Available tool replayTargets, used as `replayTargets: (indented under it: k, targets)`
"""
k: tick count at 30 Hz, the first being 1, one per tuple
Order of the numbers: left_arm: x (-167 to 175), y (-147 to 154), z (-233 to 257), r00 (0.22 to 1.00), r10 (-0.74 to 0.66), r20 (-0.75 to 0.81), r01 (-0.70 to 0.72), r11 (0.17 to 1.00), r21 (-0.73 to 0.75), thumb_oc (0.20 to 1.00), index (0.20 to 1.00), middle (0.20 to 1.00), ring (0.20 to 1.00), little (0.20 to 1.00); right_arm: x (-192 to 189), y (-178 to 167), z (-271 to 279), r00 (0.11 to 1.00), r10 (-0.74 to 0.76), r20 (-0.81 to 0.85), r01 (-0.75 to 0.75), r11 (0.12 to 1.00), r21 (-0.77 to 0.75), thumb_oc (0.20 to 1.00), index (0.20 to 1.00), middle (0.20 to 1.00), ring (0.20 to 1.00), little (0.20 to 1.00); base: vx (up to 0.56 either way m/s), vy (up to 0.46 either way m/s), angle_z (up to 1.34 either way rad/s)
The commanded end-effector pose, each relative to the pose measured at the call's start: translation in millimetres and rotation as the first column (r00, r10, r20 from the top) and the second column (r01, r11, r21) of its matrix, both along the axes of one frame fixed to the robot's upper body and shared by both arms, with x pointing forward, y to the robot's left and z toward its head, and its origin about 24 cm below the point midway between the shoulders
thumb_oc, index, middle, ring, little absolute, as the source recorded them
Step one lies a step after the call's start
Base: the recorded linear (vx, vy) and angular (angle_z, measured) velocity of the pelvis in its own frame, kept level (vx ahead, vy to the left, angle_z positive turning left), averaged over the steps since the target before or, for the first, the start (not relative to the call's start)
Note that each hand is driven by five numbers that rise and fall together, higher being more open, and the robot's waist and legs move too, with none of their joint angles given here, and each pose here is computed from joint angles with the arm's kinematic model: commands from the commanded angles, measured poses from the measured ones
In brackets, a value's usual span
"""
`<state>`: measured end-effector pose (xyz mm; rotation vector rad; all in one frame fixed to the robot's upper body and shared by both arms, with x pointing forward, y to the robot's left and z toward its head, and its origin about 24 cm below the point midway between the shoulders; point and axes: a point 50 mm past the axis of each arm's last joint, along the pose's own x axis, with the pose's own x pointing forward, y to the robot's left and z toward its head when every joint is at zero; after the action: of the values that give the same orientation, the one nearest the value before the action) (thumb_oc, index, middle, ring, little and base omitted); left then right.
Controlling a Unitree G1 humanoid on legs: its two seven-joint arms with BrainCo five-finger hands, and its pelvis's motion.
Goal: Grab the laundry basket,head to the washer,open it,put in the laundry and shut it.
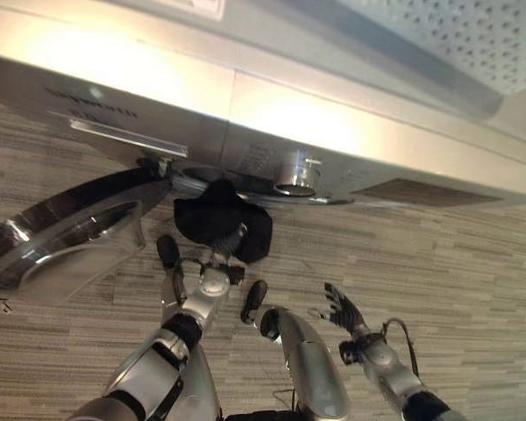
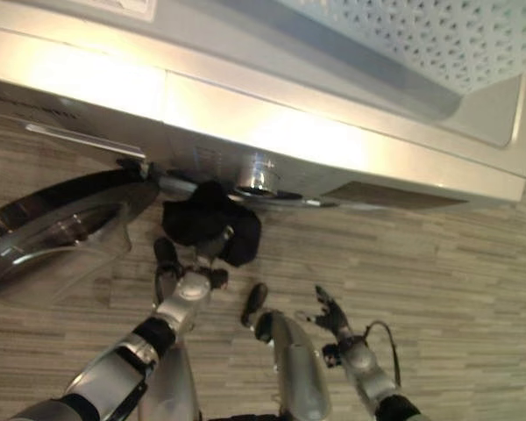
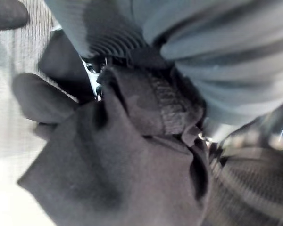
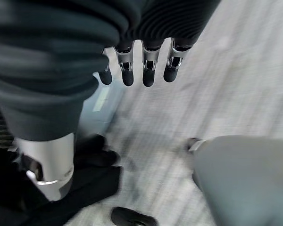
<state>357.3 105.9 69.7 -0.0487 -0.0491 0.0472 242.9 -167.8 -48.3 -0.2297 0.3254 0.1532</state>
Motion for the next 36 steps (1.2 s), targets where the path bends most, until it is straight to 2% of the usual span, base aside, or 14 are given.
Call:
replayTargets:
  k: [1,5,11,15,18,20,22,23,29,30,31,32,33,36]
  targets:
    - [11,-31,56,0.978,-0.038,0.207,0.069,0.987,-0.144,0.2,0.2,0.2,0.2,0.2,2,-15,12,0.998,-0.035,0.052,0.035,0.999,-0.01,1.0,1.0,1.0,1.0,1.0,-0.03,0.041,0.0]
    - [24,-31,98,0.952,-0.017,0.305,0.072,0.983,-0.171,0.2,0.2,0.2,0.2,0.2,7,-14,14,0.999,-0.005,0.054,0.007,0.999,-0.051,1.0,1.0,1.0,1.0,1.0,0.01,-0.014,-0.06]
    - [29,-48,149,0.895,-0.087,0.438,0.134,0.988,-0.076,0.2,0.2,0.2,0.2,0.2,-19,-28,-27,0.986,-0.024,-0.168,0.006,0.994,-0.105,1.0,1.0,1.0,1.0,1.0,0.01,-0.019,0.0]
    - [31,-54,183,0.858,-0.093,0.506,0.142,0.988,-0.06,0.2,0.2,0.2,0.2,0.2,-21,-27,-34,0.978,-0.015,-0.208,-0.01,0.993,-0.118,1.0,1.0,1.0,1.0,1.0,0.01,-0.029,0.0]
    - [38,-43,208,0.853,-0.022,0.522,0.118,0.981,-0.151,0.2,0.2,0.2,0.2,0.2,-10,-22,-25,0.987,0.001,-0.162,-0.019,0.994,-0.106,1.0,1.0,1.0,1.0,1.0,0.0,-0.003,0.01]
    - [43,-28,223,0.859,0.046,0.511,0.107,0.958,-0.265,0.2,0.2,0.2,0.2,0.2,2,-15,-13,0.995,0.011,-0.102,-0.019,0.996,-0.085,1.0,1.0,1.0,1.0,1.0,-0.01,0.006,-0.02]
    - [43,-27,225,0.857,0.046,0.512,0.109,0.957,-0.268,0.2,0.2,0.2,0.2,0.2,3,-15,-12,0.995,0.012,-0.1,-0.02,0.996,-0.086,1.0,1.0,1.0,1.0,1.0,-0.01,0.021,-0.11]
    - [44,-13,247,0.847,0.113,0.52,0.114,0.916,-0.384,0.2,0.2,0.2,0.2,0.2,14,-8,2,0.999,0.025,-0.032,-0.026,0.998,-0.054,1.0,1.0,1.0,1.0,1.0,-0.01,0.022,-0.15]
    - [43,-6,267,0.831,0.134,0.539,0.139,0.89,-0.435,0.2,0.2,0.2,0.2,0.2,20,-6,13,0.999,0.032,0.013,-0.031,0.999,-0.041,1.0,1.0,1.0,1.0,1.0,-0.01,0.046,-0.1]
    - [-11,64,412,0.604,0.287,0.744,0.172,0.864,-0.473,0.2,0.2,0.2,0.2,0.2,30,-27,66,0.975,0.064,0.215,-0.056,0.998,-0.041,1.0,1.0,1.0,1.0,1.0,-0.03,0.217,0.0]
    - [-24,65,430,0.559,0.279,0.781,0.223,0.856,-0.466,0.2,0.2,0.2,0.2,0.2,30,-34,69,0.974,0.045,0.222,-0.033,0.998,-0.057,1.0,1.0,1.0,1.0,1.0,0.0,0.227,-0.25]
    - [-45,68,451,0.482,0.28,0.83,0.277,0.85,-0.447,0.2,0.2,0.2,0.2,0.2,28,-47,72,0.973,0.009,0.23,0.011,0.996,-0.088,1.0,1.0,1.0,1.0,1.0,0.04,0.018,-0.41]
    - [-45,68,451,0.48,0.28,0.831,0.281,0.849,-0.448,0.2,0.2,0.2,0.2,0.2,28,-47,73,0.973,0.008,0.232,0.013,0.996,-0.089,1.0,1.0,1.0,1.0,1.0,0.04,0.012,-0.59]
    - [-67,53,467,0.383,0.244,0.891,0.391,0.831,-0.396,0.2,0.2,0.2,0.2,0.2,21,-62,70,0.976,-0.038,0.215,0.066,0.99,-0.125,1.0,1.0,1.0,1.0,1.0,0.04,-0.014,-0.23]
